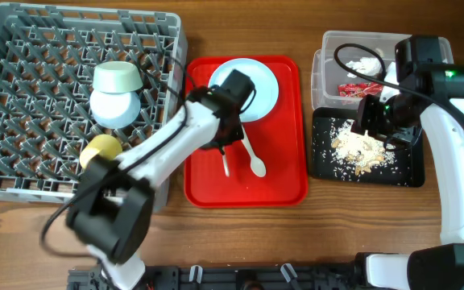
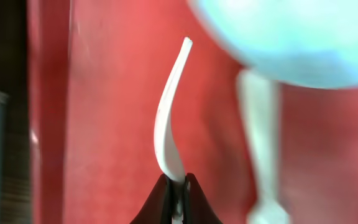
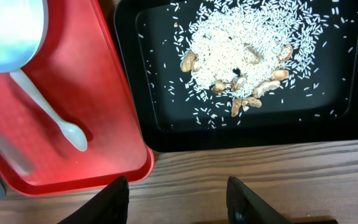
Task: Sort waste into correct bins and load items into the dishwasher rack
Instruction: 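Carry the fork with the left gripper and drop it in the rack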
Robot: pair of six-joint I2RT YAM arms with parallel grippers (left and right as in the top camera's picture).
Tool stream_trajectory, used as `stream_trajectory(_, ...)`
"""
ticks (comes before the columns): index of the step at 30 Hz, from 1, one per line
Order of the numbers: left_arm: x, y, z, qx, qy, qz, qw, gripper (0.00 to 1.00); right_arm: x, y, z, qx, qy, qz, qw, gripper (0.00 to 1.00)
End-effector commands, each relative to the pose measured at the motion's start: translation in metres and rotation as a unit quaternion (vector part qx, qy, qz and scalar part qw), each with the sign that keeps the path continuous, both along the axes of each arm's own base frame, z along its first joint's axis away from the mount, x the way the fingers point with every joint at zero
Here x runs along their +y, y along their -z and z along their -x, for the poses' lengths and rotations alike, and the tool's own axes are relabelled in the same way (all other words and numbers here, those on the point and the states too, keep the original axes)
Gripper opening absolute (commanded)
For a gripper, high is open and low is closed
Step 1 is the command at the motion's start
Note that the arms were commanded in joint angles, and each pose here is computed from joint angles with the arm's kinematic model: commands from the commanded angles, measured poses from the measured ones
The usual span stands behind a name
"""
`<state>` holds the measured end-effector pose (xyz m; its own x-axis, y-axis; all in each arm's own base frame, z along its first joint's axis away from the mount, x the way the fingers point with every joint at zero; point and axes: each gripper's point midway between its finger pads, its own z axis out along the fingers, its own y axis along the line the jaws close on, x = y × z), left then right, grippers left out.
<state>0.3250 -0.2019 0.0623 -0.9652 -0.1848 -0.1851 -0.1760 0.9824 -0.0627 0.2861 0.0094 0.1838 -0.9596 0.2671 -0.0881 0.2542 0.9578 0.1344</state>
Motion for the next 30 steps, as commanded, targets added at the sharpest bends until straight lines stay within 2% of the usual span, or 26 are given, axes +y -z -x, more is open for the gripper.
stream_trajectory(1,0.009,-0.068,-0.018,-0.087,0.054,0.02,0.995,0.04,-0.001,-0.011,-0.002,-0.019,-0.001,0.004,1.0,0.51)
stream_trajectory(7,0.066,-0.129,-0.04,-0.172,0.046,0.022,0.984,0.04,-0.001,-0.011,-0.002,-0.019,-0.001,0.004,1.0,0.51)
stream_trajectory(11,0.105,-0.138,-0.054,-0.192,0.059,-0.009,0.98,0.04,-0.001,-0.011,-0.002,-0.019,-0.001,0.004,1.0,0.52)
stream_trajectory(16,0.141,-0.124,-0.065,-0.174,0.092,-0.047,0.979,0.04,-0.001,-0.011,-0.002,-0.019,-0.001,0.004,1.0,0.51)
stream_trajectory(24,0.146,-0.083,-0.071,-0.12,0.136,-0.06,0.982,0.04,-0.001,-0.011,-0.002,-0.019,-0.001,0.003,1.0,0.51)
stream_trajectory(30,0.146,-0.066,-0.072,-0.096,0.138,-0.06,0.984,0.18,-0.001,-0.011,-0.001,-0.019,-0.001,0.003,1.0,0.51)
